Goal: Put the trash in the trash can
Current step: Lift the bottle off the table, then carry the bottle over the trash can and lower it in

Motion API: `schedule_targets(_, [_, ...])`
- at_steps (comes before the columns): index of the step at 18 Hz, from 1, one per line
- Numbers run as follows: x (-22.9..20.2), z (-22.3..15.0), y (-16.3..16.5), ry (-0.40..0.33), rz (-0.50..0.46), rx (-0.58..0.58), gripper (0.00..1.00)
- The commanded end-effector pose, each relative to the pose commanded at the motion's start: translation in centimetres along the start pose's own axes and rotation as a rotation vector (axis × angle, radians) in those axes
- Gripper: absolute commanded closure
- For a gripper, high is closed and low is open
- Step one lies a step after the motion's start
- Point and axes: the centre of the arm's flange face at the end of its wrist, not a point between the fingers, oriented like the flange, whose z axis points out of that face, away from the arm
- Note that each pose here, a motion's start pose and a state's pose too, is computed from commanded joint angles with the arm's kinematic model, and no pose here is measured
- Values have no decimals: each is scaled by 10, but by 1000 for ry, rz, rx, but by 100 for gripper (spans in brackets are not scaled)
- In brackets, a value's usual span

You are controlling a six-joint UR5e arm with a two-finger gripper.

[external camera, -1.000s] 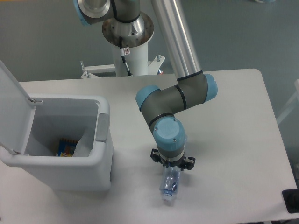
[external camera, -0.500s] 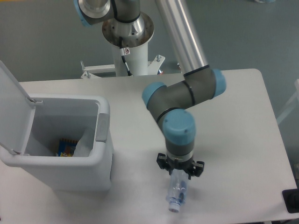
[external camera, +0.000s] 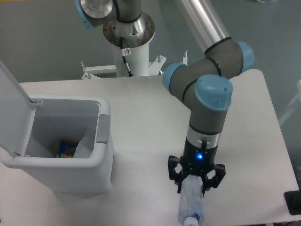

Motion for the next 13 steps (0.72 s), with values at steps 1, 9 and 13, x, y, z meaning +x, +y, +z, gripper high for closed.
schedule_targets(1, [4,-5,-9,5,-17,30,37])
schedule_targets(9, [111,-102,-60,85,-98,188,37])
schedule_targets(13, [167,-147,-60,113,-96,215,37])
